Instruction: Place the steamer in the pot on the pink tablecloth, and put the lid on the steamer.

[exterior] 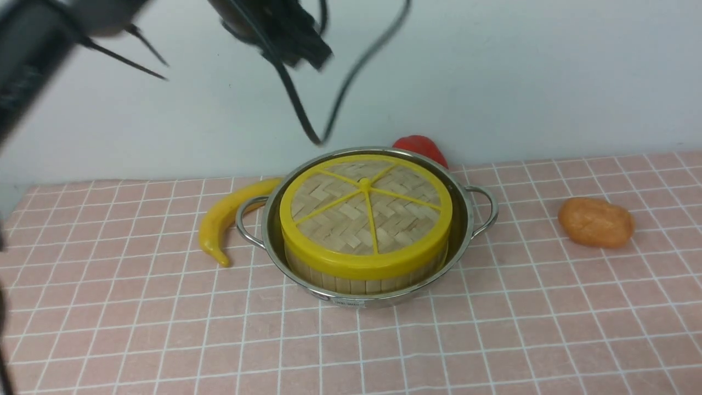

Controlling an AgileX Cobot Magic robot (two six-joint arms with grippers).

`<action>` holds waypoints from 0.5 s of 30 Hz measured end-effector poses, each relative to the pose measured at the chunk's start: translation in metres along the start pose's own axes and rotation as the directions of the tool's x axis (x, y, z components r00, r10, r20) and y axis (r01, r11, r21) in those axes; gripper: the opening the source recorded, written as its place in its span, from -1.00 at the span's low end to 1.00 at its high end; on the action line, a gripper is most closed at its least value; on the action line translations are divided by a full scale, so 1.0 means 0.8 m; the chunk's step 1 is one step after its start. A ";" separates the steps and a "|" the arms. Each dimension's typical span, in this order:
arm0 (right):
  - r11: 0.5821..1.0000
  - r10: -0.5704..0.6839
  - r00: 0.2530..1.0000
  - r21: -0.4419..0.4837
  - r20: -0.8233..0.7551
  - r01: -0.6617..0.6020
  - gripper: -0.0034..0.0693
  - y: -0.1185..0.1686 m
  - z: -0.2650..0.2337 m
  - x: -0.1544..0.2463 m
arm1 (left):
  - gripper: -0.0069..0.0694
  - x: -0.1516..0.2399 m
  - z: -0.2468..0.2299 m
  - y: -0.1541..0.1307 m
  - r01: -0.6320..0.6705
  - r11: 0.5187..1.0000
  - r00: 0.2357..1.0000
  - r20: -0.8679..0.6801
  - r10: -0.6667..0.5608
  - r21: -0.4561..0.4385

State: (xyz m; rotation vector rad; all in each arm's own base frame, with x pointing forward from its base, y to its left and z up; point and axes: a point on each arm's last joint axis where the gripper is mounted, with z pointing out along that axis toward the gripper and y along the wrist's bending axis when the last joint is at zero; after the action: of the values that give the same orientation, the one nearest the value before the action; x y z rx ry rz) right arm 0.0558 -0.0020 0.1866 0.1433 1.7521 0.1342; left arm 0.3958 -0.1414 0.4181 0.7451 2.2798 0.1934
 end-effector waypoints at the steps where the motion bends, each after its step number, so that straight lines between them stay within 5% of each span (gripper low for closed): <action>1: 1.000 0.000 1.000 0.000 0.000 0.000 -0.24 0.000 0.000 0.000 | -0.59 0.001 -0.012 0.007 0.018 1.000 1.000 0.014 -0.018 -0.014; 5: 1.000 0.000 1.000 0.000 0.000 0.000 -0.24 0.000 0.000 0.000 | -0.87 0.008 -0.067 0.033 0.105 0.993 0.991 0.089 -0.100 -0.053; 15: 1.000 0.010 1.000 0.000 0.000 -0.010 -0.24 0.000 0.000 0.000 | -0.88 0.015 -0.148 0.042 0.219 0.975 0.954 0.218 -0.207 -0.035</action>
State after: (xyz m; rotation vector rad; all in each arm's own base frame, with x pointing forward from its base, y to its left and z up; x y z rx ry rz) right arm 0.0558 -0.0020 0.1866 0.1522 1.7517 0.1421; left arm 0.3239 -0.0980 0.5085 0.4603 2.1204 0.0746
